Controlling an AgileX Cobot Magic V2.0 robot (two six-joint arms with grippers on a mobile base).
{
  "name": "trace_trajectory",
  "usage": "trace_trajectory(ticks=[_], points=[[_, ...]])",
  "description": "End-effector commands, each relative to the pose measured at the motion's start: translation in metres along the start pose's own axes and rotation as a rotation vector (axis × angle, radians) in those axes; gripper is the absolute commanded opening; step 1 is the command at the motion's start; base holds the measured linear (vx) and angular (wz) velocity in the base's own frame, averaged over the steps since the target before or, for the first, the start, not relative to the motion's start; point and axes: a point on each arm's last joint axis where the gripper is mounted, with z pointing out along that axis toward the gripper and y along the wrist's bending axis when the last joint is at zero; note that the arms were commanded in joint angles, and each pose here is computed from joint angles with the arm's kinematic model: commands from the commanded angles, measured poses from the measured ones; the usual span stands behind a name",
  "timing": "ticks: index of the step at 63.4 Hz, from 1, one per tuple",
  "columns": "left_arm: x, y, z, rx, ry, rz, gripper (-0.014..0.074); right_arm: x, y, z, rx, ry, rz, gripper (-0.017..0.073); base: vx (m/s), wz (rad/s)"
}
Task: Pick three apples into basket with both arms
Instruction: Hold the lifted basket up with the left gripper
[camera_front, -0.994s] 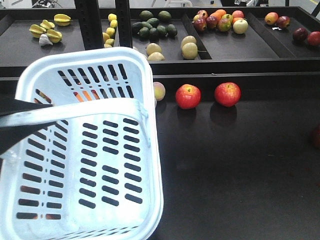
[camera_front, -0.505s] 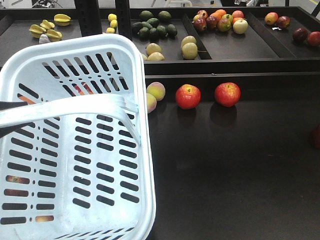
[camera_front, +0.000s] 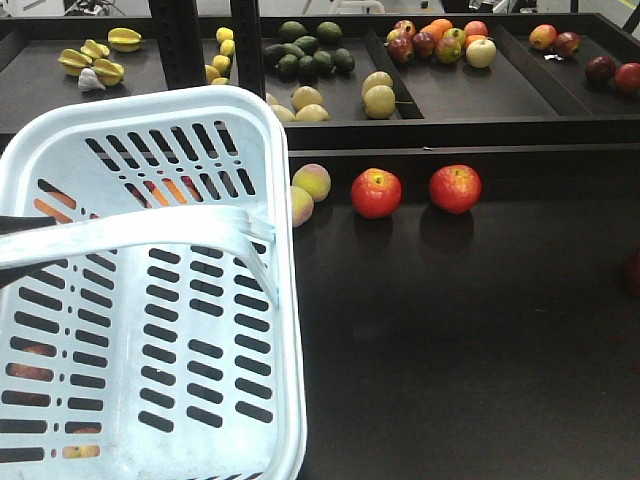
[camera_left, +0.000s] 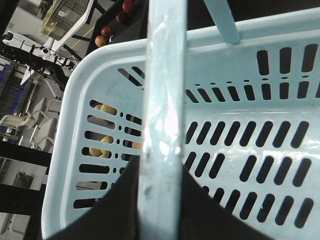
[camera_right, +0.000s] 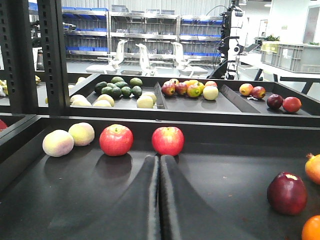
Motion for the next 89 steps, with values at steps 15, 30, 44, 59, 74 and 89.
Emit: trace_trajectory(ticks=[15,30,44,59,74,89], points=[[-0.0105,0.0132,-0.0081,-0.108,-0.074,-0.022,-0.0008,-0.0021,-0.0003,0.0004,0.007,-0.058,-0.011,-0.0009,0.0,0.0],[-0.0105,0.0132,-0.0081,-0.108,-0.074,-0.022,-0.0008,-0.0021,-0.0003,0.0004,0.007,-0.058,-0.011,-0.0009,0.0,0.0],[-0.0105,0.0132,-0.0081,-0.108,-0.074,-0.022,-0.0008,-0.0021,-0.0003,0.0004,0.007,-0.058,-0.011,-0.0009,0.0,0.0],[-0.0105,0.0132,-0.0081,-0.108,-0.074,-0.022,-0.0008,-0.0021,-0.0003,0.0004,0.007,-0.058,-0.011,-0.0009,0.0,0.01],[-0.0105,0.0132,-0.0081,-0.108,-0.074,-0.022,-0.0008,-0.0021,-0.0003,0.0004,0.007,-0.058,-0.011,-0.0009,-0.02,0.06],[-0.0105,0.0132,-0.0081,-0.108,-0.074,-0.022,-0.0008,-0.0021,-0.0003,0.0004,0.007,-0.058,-0.011,-0.0009,-0.04,0.15]])
